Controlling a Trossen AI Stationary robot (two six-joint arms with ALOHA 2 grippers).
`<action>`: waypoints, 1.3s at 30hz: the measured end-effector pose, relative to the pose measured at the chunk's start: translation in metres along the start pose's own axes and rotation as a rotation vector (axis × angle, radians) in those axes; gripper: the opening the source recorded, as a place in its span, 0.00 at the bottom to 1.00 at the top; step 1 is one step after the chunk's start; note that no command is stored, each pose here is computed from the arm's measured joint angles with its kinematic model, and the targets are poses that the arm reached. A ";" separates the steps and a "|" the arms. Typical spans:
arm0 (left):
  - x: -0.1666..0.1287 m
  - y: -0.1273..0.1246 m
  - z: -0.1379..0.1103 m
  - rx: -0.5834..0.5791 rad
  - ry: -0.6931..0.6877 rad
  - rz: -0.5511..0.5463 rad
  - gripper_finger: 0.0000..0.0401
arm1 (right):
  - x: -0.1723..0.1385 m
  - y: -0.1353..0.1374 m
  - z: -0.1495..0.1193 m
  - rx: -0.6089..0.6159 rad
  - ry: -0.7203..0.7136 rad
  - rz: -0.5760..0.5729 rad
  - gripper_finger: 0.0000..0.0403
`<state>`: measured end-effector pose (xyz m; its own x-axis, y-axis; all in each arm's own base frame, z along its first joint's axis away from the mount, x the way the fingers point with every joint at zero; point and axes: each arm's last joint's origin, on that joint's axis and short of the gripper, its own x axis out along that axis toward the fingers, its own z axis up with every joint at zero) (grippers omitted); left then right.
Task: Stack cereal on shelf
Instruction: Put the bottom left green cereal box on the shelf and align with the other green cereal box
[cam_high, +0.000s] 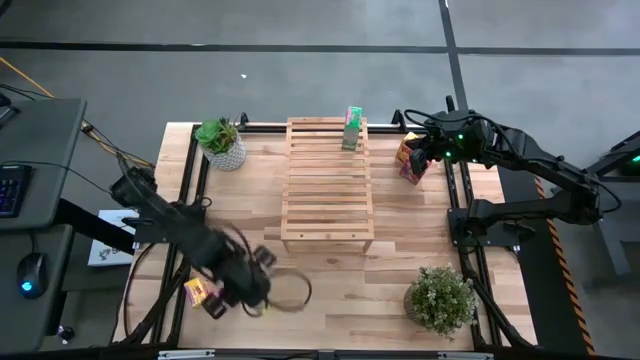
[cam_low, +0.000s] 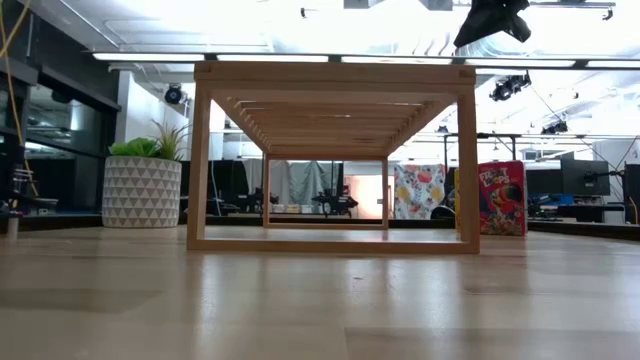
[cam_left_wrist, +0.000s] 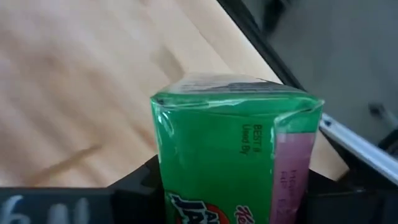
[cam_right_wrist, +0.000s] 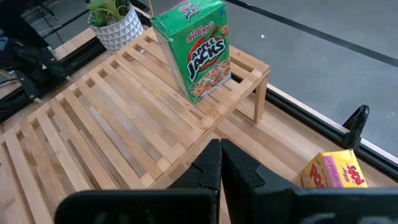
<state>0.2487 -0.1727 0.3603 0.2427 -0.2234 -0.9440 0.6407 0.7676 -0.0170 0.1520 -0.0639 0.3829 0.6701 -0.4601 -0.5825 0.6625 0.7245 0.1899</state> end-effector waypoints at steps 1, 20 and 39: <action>-0.024 0.006 -0.001 -0.018 -0.041 0.051 0.40 | 0.000 0.000 0.000 0.000 0.000 0.000 0.00; -0.179 0.208 -0.124 -1.030 -0.376 0.711 0.39 | 0.000 0.000 0.000 0.103 -0.004 0.001 0.00; -0.077 0.338 -0.135 -1.305 -0.291 0.485 0.39 | 0.000 -0.001 -0.002 0.197 0.014 -0.020 0.00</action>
<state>0.3481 0.1851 0.3824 0.4821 0.2265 -0.8463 -0.6292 0.7617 -0.1546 0.1506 -0.0640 0.3813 0.6526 -0.4653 -0.5980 0.7291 0.6005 0.3284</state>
